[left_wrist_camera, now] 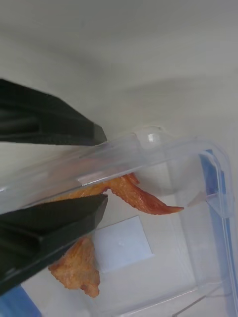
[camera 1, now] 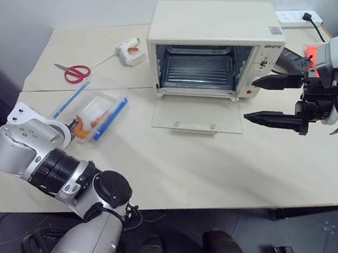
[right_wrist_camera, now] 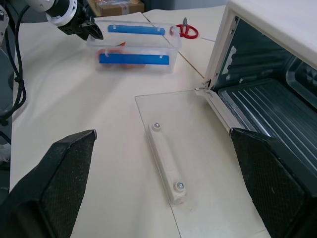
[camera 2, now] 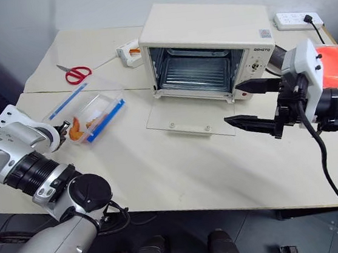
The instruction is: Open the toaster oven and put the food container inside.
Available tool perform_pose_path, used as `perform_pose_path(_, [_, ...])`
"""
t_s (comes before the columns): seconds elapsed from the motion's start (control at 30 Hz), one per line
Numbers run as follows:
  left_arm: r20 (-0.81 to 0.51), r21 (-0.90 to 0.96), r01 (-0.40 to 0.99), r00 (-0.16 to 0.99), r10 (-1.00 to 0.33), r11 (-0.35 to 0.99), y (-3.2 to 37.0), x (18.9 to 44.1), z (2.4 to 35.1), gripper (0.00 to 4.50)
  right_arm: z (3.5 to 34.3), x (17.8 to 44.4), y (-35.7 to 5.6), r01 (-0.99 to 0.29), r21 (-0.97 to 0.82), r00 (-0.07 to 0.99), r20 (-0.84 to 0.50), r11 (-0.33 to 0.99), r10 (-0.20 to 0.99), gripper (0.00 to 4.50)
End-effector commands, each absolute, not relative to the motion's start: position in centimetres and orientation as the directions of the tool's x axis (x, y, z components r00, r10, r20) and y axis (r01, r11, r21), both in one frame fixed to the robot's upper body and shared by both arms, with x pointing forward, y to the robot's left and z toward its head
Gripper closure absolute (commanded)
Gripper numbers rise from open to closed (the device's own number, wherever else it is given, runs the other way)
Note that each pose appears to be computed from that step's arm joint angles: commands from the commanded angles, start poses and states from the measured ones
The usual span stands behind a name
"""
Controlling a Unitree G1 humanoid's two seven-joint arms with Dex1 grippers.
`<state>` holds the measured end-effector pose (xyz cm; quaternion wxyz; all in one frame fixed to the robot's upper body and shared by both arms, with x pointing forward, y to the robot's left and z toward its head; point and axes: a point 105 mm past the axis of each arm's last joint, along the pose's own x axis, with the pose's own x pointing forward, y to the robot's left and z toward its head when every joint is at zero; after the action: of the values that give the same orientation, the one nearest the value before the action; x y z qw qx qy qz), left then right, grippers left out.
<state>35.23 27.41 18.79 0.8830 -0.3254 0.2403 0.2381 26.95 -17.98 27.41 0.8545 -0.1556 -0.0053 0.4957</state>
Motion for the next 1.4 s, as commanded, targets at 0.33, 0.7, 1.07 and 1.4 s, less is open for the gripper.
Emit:
perform_pose_path(0.33, [-0.456,-0.286,-0.373,0.863,0.217,0.883,31.0,35.3,22.4,4.48,28.9,26.3,-18.7,-0.818,-0.315,0.536,-0.116,0.481,0.836,0.0])
perform_pose_path(0.7, [-0.404,-0.202,0.299,0.842,-0.358,0.932,20.7,37.3,27.9,4.48,28.3,26.3,-20.5,-0.769,-0.305,0.616,-0.123,0.561,0.778,0.0])
perform_pose_path(1.07, [-0.45,-0.261,0.432,0.737,-0.505,0.863,11.0,40.9,27.6,4.48,27.8,24.7,-21.0,-0.725,-0.299,0.672,-0.11,0.621,0.732,0.0])
perform_pose_path(1.4, [-0.48,-0.19,0.481,0.715,-0.508,0.856,5.4,43.5,25.1,4.48,27.0,23.5,-20.9,-0.681,-0.272,0.72,-0.073,0.681,0.691,0.0])
